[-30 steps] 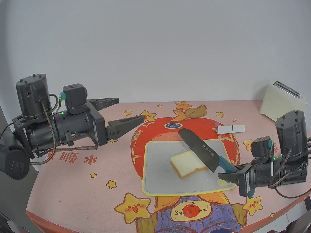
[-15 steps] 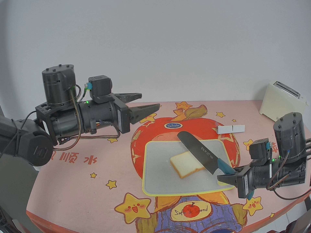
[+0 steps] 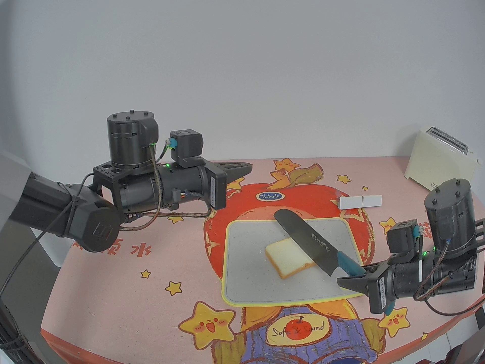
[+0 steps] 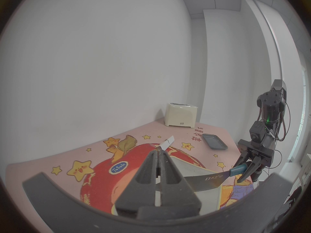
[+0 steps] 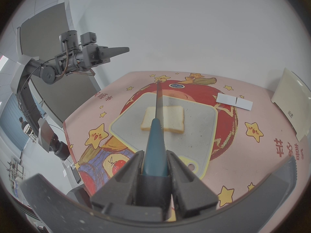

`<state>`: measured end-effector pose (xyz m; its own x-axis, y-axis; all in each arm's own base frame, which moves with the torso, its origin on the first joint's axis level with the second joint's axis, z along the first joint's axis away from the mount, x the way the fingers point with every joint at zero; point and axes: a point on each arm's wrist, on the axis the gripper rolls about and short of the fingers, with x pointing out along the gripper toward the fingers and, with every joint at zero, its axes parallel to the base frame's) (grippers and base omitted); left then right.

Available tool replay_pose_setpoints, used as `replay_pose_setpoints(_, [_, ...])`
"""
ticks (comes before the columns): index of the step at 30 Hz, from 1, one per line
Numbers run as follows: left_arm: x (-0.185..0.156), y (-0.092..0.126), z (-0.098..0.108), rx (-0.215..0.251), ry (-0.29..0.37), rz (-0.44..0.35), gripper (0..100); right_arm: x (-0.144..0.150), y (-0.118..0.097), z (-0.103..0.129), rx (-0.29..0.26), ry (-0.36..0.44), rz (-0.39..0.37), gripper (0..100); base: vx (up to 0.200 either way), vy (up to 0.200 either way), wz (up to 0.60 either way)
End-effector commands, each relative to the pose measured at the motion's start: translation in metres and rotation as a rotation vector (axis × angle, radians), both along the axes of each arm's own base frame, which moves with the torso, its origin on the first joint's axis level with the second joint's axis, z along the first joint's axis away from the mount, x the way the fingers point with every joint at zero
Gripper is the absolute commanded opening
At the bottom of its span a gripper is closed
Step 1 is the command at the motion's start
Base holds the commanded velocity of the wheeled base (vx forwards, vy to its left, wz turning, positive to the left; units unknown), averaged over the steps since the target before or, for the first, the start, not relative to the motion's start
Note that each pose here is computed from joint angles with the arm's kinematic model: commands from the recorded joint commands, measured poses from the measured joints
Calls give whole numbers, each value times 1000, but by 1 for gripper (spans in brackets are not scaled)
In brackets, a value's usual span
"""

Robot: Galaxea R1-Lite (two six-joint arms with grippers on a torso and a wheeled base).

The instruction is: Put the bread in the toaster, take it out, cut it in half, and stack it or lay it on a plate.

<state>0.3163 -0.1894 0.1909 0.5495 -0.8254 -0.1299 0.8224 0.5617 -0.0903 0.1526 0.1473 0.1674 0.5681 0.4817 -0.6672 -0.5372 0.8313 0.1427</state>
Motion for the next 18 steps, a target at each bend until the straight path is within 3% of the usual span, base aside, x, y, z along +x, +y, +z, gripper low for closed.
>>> replay_pose_setpoints(1, [0,-15,-7,6,12,-35,0,0,3,-3,-9,10,10,0,0,0,0])
replay_pose_setpoints(9, [6,-30,-28,34,51,-55,0,1,4,-4,-13,13,7,0,0,0,0])
replay_pose_setpoints(18, [10,-36,-37,20,32,-64,0,3,5,-7,-23,23,4,0,0,0,0])
